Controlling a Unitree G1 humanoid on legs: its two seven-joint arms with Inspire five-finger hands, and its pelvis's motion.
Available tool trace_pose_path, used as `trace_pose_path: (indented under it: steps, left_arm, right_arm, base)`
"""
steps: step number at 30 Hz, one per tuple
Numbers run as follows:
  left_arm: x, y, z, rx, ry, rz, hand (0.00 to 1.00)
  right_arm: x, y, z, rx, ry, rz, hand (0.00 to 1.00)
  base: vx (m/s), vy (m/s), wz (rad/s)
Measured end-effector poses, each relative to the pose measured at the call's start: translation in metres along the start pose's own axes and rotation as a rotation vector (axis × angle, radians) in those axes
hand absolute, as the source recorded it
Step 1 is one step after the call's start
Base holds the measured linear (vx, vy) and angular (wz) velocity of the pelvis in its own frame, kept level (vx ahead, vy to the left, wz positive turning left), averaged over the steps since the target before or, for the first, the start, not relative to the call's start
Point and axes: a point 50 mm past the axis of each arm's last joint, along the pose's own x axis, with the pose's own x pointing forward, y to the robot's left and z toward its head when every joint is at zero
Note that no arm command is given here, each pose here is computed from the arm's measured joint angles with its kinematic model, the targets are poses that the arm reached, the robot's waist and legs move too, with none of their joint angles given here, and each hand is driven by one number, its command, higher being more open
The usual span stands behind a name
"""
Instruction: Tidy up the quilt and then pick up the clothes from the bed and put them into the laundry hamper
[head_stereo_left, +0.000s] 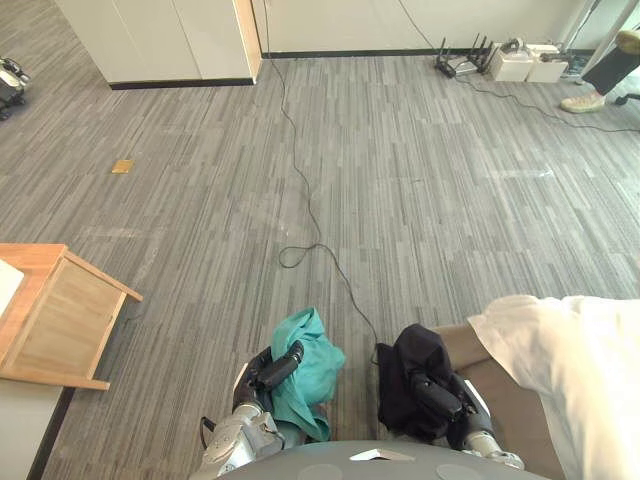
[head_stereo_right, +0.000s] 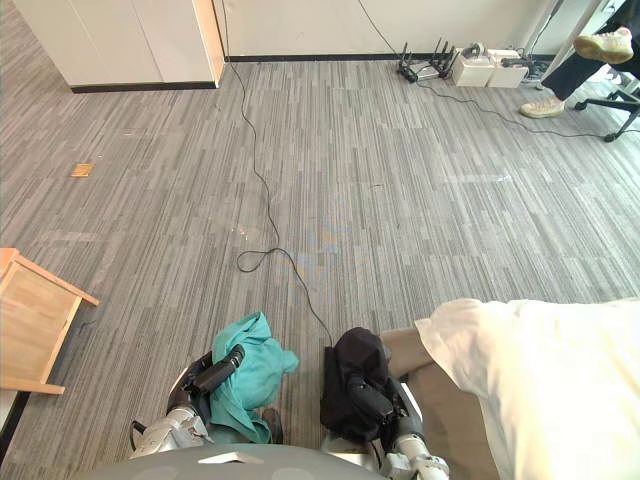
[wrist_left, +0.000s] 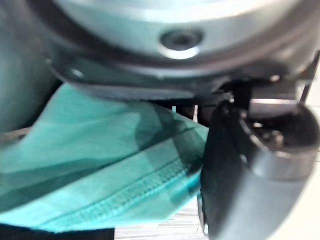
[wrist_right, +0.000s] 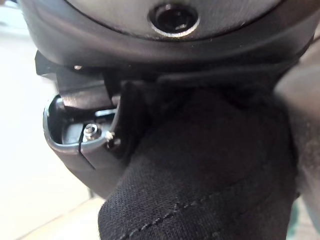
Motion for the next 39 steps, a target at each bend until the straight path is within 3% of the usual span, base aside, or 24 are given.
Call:
trace_pose_path:
  steps: [11, 20, 28, 35, 39]
  left_arm:
    - [0.004, -0.013, 0.003, 0.031, 0.031, -0.031, 0.0]
    - [-0.004, -0.016, -0.014, -0.246, 0.068, -0.014, 0.0]
    - [-0.005, -0.019, -0.012, -0.295, 0.013, -0.058, 0.0]
    - [-0.006, -0.02, -0.007, -0.312, -0.037, -0.053, 0.0]
    - [-0.005, -0.011, -0.01, -0.147, -0.02, 0.013, 0.0]
  right_arm:
    - [0.0, 0.02, 0.017, 0.018, -0.09, 0.071, 0.0]
    - [0.008, 0.033, 0.036, -0.058, -0.105, 0.182, 0.0]
    - [0.002, 0.004, 0.047, -0.137, -0.122, 0.149, 0.0]
    - [0.002, 0.0, 0.024, -0.104, -0.024, 0.108, 0.0]
    - [0.017, 0.016, 0.017, -0.038, -0.016, 0.092, 0.0]
  base:
    - [0.42, -0.076, 0.77]
    - [0.51, -0.37, 0.6]
    - [0.35, -0.158, 0.19]
    - [0.41, 0.008, 0.77]
    - [0.53, -0.003, 0.99]
